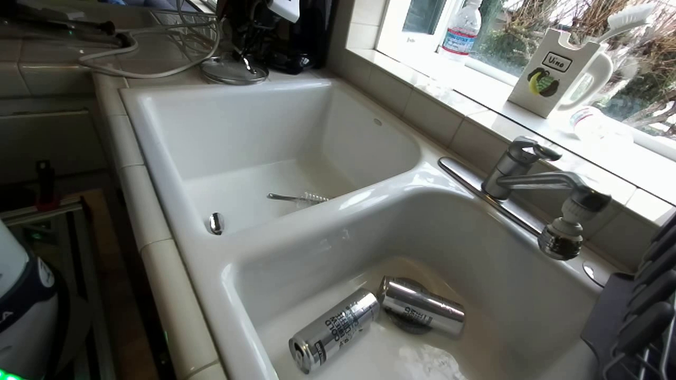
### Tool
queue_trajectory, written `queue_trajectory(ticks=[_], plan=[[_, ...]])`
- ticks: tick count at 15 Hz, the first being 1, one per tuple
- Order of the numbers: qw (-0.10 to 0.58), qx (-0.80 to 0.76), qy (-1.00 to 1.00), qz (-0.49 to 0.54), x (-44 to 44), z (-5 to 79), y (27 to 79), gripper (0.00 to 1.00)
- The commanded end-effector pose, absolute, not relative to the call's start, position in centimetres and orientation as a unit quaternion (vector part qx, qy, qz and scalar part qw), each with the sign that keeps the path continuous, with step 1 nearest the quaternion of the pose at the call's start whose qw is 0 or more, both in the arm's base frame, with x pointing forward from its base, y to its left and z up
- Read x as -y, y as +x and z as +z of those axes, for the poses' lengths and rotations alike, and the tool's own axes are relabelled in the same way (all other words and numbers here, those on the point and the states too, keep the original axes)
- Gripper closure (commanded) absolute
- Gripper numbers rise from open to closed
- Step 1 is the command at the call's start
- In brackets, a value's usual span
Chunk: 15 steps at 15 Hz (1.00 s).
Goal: Put the lid in the sink
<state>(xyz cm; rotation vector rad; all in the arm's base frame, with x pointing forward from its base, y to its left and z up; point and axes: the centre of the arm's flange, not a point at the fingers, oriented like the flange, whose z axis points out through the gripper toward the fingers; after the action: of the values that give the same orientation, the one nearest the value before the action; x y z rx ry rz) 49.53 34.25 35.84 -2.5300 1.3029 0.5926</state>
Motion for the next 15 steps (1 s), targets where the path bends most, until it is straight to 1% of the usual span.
queue_trajectory(ticks=[1,2,3,4,5,10,15], plan=[[0.108,-0.443,-0.871,0.186,-35.0,35.3,49.7,0.95],[0.108,-0.441,-0.872,0.186,-35.1,35.3,49.7,0.88],[0.106,-0.439,-0.873,0.184,-35.1,35.4,49.6,0.88],[0.104,-0.437,-0.874,0.184,-35.2,35.5,49.6,0.91],[0.101,-0.435,-0.876,0.182,-35.2,35.6,49.5,0.95],[0.084,-0.454,-0.872,0.163,-32.8,40.3,48.4,0.95],[0.064,-0.5,-0.852,0.143,-25.5,46.8,48.7,0.95]])
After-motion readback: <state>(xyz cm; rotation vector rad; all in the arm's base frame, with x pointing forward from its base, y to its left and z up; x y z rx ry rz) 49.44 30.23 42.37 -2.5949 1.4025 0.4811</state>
